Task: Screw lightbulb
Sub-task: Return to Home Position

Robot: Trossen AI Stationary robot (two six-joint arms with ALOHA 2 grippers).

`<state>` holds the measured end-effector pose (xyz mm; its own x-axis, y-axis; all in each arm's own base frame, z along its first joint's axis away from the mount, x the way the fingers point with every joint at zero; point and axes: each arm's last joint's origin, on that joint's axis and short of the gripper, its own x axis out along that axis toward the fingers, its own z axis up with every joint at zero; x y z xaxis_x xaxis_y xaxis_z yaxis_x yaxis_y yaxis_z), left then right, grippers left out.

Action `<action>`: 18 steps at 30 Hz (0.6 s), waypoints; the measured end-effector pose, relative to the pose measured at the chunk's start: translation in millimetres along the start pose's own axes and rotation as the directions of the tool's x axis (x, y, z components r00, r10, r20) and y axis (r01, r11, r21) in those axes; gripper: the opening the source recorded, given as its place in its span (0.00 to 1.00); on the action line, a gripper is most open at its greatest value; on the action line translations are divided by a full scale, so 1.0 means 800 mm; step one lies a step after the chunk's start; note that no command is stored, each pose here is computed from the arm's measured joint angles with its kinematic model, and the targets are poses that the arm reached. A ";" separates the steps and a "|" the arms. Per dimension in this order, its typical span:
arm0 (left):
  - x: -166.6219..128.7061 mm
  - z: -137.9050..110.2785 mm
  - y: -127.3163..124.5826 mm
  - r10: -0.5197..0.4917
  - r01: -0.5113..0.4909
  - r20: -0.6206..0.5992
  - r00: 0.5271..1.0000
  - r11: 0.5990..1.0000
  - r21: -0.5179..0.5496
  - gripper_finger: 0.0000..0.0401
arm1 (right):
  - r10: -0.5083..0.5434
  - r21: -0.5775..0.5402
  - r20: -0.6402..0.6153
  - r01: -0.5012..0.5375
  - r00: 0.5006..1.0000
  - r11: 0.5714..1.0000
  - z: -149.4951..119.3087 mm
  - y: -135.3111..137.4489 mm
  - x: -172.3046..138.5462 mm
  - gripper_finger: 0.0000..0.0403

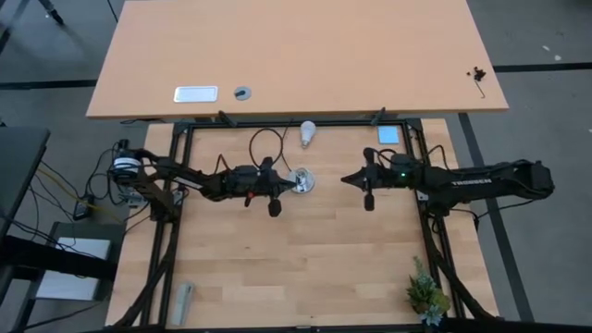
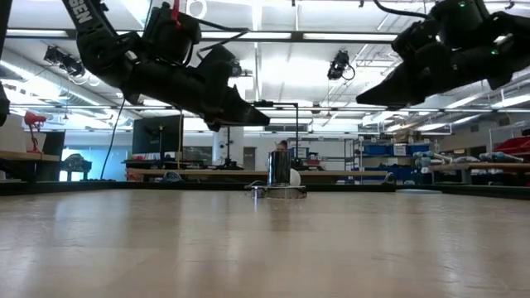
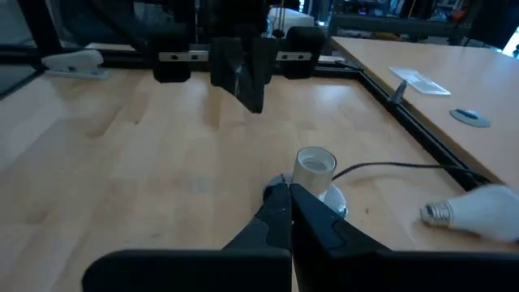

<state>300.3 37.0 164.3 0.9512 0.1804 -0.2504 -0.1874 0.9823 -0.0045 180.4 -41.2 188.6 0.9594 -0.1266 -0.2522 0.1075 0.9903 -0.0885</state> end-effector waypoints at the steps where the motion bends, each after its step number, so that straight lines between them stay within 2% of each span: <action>1: -0.001 0.000 0.000 0.003 -0.003 0.005 1.000 1.000 0.001 0.00 | 0.000 0.009 0.003 0.000 1.000 1.000 -0.002 0.001 -0.003 0.01; 6: -0.011 -0.003 0.001 0.007 -0.007 0.027 1.000 1.000 0.001 0.00 | 0.011 0.028 0.007 -0.011 1.000 1.000 -0.019 0.007 -0.016 0.01; 14: -0.035 -0.002 0.004 0.034 -0.033 0.052 0.998 0.999 -0.012 0.00 | -0.076 0.047 0.096 0.072 0.992 0.996 -0.022 0.015 -0.043 0.01; 18: -0.050 -0.004 0.005 0.049 -0.048 0.068 0.996 0.999 -0.015 0.00 | -0.103 0.041 0.082 0.100 0.991 0.994 -0.023 0.020 -0.055 0.01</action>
<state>260.8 33.8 171.5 0.9555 0.2309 -0.1838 -0.2362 0.9717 -0.0074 135.1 -21.2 180.3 0.9612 -0.2232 -0.1622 0.2138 0.9741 -0.0735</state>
